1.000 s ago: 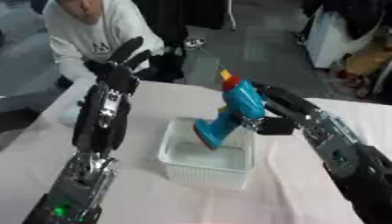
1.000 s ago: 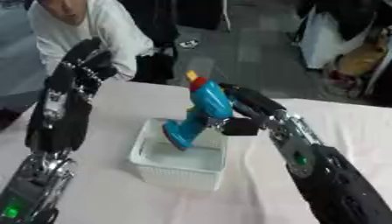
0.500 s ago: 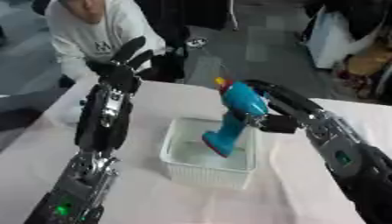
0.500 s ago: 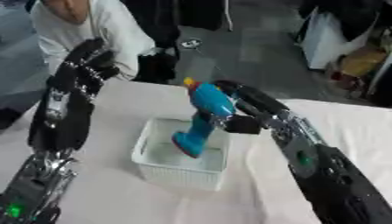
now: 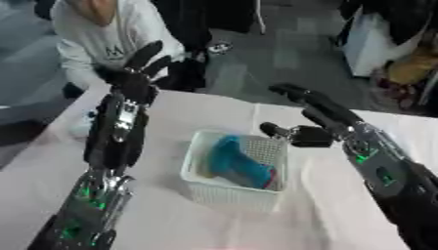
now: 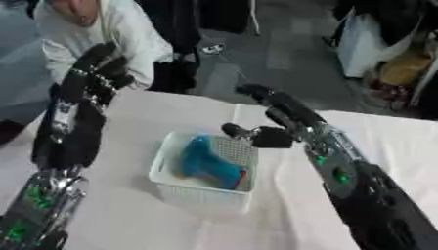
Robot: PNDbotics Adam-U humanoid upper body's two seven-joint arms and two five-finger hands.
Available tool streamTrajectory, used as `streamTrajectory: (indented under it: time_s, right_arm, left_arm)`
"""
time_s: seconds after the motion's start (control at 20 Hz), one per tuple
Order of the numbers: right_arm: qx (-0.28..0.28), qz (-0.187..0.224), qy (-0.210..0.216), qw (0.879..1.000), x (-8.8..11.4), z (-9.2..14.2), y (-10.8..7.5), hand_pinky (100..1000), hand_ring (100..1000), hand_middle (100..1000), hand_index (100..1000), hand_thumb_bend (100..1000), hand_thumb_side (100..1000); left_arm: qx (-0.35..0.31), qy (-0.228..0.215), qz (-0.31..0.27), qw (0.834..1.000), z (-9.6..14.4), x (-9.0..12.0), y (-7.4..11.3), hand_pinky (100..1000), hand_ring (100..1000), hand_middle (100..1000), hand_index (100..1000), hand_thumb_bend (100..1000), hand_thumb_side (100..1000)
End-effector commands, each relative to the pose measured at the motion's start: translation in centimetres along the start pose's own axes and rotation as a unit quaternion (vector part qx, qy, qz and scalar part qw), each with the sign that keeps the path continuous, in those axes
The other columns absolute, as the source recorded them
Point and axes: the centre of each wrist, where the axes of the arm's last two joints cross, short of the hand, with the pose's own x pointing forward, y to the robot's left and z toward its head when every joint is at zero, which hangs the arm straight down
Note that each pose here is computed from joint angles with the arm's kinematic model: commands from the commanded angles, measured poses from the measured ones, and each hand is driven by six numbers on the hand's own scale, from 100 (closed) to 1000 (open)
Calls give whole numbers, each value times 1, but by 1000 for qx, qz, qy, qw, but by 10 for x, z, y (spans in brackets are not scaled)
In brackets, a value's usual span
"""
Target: Pick up objects on the table and place them in the box.
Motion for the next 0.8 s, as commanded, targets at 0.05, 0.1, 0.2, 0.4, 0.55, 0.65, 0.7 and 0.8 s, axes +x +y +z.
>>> streamTrajectory:
  time_s: [0.05, 0.1, 0.2, 0.4, 0.55, 0.65, 0.7, 0.8]
  right_arm:
    - [-22, 17, -5, 1000, 2, -1, -17, 873, 923, 941, 1000, 528, 850]
    - [-24, 16, -5, 1000, 2, -1, -17, 868, 920, 939, 1000, 524, 851]
    - [-29, 15, -5, 999, 1, 0, -18, 862, 917, 938, 1000, 518, 851]
    - [-42, 11, -2, 999, 0, 2, -21, 852, 910, 935, 1000, 505, 843]
    - [-61, 7, 1, 998, -2, 6, -27, 840, 905, 933, 1000, 497, 831]
    - [-80, 3, 2, 997, -3, 11, -34, 830, 902, 932, 1000, 457, 852]
    - [-91, 1, 3, 996, -3, 14, -38, 825, 900, 930, 1000, 489, 823]
    - [-115, -4, 2, 993, -3, 22, -47, 816, 897, 928, 1000, 483, 817]
  left_arm:
    - [-3, -18, -3, 1000, -6, 8, 2, 853, 930, 950, 955, 333, 819]
    - [-3, -18, -3, 1000, -6, 8, 2, 853, 930, 950, 955, 334, 819]
    - [-3, -18, -4, 1000, -6, 8, 2, 853, 930, 950, 955, 333, 819]
    - [-2, -17, -6, 1000, -5, 8, 3, 852, 929, 950, 955, 334, 818]
    - [-2, -15, -9, 1000, -4, 8, 4, 852, 930, 950, 954, 334, 818]
    - [-2, -14, -11, 1000, -4, 7, 5, 852, 930, 950, 954, 334, 818]
    - [-1, -14, -12, 1000, -3, 7, 6, 852, 930, 950, 954, 334, 819]
    - [-1, -12, -15, 1000, -3, 7, 7, 852, 930, 950, 954, 334, 819]
